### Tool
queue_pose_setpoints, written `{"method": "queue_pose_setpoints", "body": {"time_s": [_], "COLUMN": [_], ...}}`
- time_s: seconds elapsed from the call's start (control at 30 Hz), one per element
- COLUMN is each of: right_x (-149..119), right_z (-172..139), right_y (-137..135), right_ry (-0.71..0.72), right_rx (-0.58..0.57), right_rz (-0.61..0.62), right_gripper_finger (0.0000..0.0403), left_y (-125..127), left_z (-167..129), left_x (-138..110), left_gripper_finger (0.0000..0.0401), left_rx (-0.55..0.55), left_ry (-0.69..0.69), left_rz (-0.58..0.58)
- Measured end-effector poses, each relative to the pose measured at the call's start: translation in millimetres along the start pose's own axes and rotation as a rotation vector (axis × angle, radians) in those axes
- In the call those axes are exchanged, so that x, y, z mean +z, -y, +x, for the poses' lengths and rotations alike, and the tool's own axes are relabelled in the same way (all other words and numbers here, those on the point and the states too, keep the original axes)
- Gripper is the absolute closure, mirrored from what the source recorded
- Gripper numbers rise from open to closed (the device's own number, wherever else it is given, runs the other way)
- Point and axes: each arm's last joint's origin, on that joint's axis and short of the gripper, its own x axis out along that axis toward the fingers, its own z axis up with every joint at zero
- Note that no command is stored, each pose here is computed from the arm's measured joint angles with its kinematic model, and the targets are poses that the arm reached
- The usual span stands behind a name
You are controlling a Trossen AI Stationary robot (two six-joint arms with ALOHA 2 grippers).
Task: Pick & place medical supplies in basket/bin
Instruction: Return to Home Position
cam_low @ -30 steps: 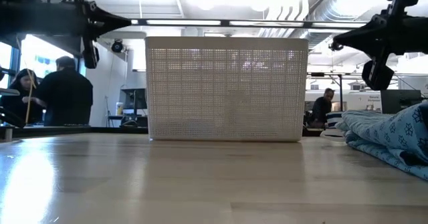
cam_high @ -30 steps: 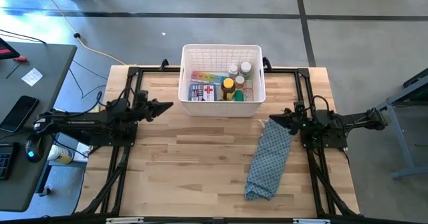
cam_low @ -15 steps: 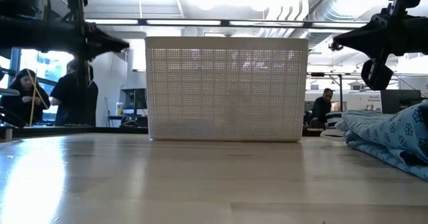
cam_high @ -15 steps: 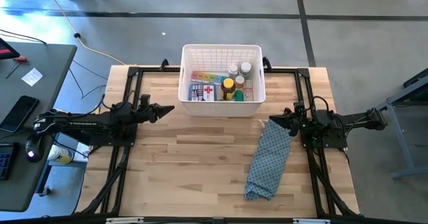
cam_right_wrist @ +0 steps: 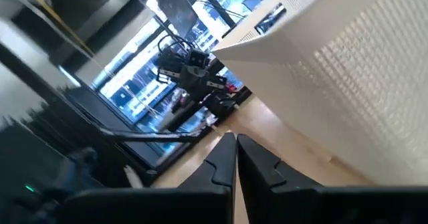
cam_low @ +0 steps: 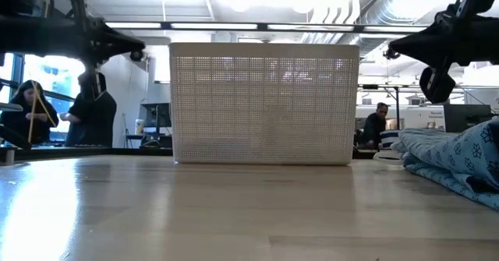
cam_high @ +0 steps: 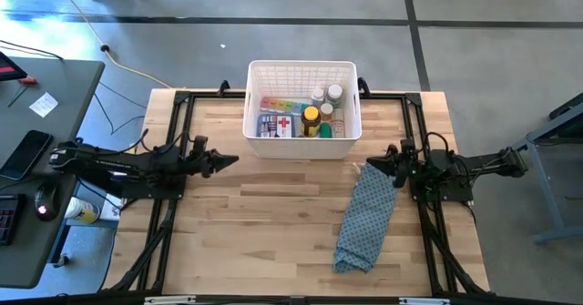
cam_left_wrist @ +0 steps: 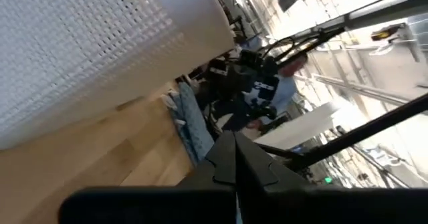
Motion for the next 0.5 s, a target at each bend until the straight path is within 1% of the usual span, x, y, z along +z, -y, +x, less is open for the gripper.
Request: {"method": "queue_pose_setpoints", "body": {"time_s": [0.07,0.1,0.17,0.27,0.33,0.4,0.5], "right_x": [0.2,0.1,-1.2,-2.5,-2.6,-2.7,-2.6], "right_z": [0.0,0.0,0.0,-0.1,-0.1,-0.1,-0.1], "right_y": [-0.3,-0.6,-1.0,-0.7,-0.7,-0.7,-0.7], "right_ry": [0.001,-0.006,-0.033,-0.054,-0.055,-0.053,-0.051], "right_rx": [0.005,0.013,0.039,0.055,0.06,0.061,0.063], "right_rz": [-0.068,-0.101,-0.177,-0.309,-0.386,-0.458,-0.522], "right_gripper_finger": [0.0395,0.0394,0.0394,0.0395,0.0398,0.04,0.0402], "left_y": [0.9,-0.1,-4.2,-12.2,-16.7,-21.0,-27.4], "left_z": [0.0,0.1,0.0,-1.1,-2.0,-3.2,-5.3], "left_x": [-0.2,-0.7,-2.4,-6.8,-9.4,-11.7,-13.7], "left_gripper_finger": [0.0351,0.0337,0.0309,0.0278,0.0264,0.0255,0.0249], "left_rx": [-0.002,0.01,0.057,0.139,0.178,0.214,0.293], "left_ry": [-0.004,-0.01,-0.023,-0.077,-0.12,-0.159,-0.183], "left_rz": [0.016,0.055,0.18,0.361,0.43,0.473,0.54]}}
